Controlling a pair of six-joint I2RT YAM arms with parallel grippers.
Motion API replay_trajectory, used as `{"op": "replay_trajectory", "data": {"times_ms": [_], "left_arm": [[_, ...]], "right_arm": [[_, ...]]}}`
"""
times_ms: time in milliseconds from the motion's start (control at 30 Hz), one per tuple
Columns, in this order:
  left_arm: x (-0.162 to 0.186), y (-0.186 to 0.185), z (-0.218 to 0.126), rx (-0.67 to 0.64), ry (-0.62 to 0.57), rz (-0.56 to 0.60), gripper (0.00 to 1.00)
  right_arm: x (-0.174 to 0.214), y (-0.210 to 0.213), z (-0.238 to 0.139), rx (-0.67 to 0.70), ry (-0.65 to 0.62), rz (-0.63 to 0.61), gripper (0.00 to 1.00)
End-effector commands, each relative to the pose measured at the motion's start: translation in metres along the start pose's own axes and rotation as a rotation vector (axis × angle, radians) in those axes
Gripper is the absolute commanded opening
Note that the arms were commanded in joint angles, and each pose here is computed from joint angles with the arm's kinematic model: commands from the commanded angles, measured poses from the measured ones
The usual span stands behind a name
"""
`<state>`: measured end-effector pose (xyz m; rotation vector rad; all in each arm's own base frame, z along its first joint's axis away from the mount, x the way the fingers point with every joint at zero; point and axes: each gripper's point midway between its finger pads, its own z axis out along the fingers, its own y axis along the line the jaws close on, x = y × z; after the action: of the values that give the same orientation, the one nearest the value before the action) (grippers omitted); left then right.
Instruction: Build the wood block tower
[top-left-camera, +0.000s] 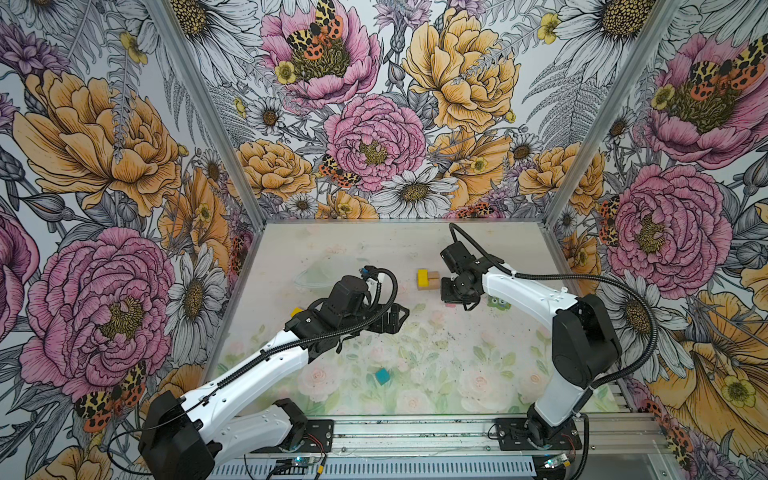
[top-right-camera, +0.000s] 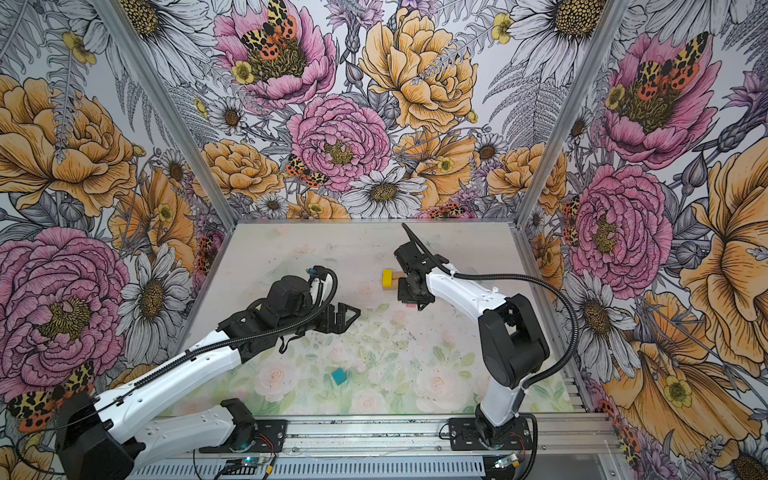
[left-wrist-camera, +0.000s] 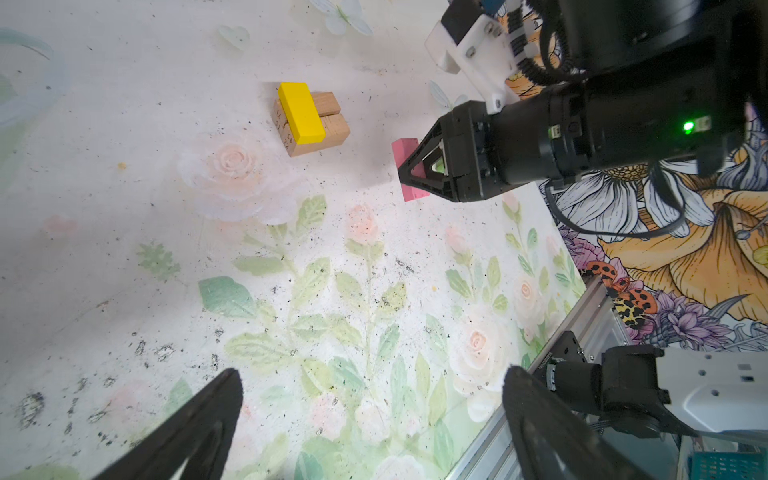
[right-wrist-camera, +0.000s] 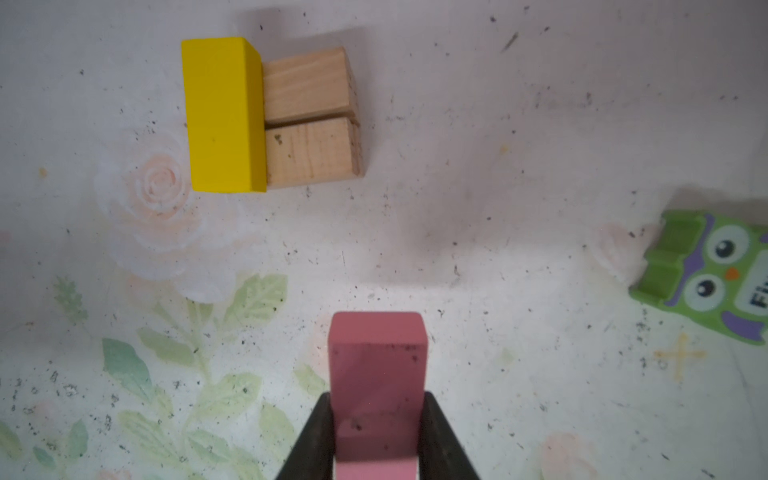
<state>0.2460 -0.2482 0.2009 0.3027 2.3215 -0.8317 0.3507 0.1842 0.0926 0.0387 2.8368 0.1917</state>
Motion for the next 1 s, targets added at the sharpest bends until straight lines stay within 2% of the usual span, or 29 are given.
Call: {"op": "replay_trajectory", "data": {"times_ms": [0,567,967], "left_arm": [[-0.019,-0.005,-0.001,0.008,-0.042,-0.016,0.99],[-0.032,-0.005,0.011,0.001,-0.039,-0.029,0.99],[-0.036,-0.002,0.012,-0.005,-0.042,-0.037,0.99]], "right_arm": [[-0.022,0.012,0.001,-0.047,-0.035,-0.025,0.16],[-0.067,0.020,0.021,-0.100,-0.042,-0.052,0.16],[-0.074,0.028,0.035,-0.130,-0.017,-0.076,0.16]]}}
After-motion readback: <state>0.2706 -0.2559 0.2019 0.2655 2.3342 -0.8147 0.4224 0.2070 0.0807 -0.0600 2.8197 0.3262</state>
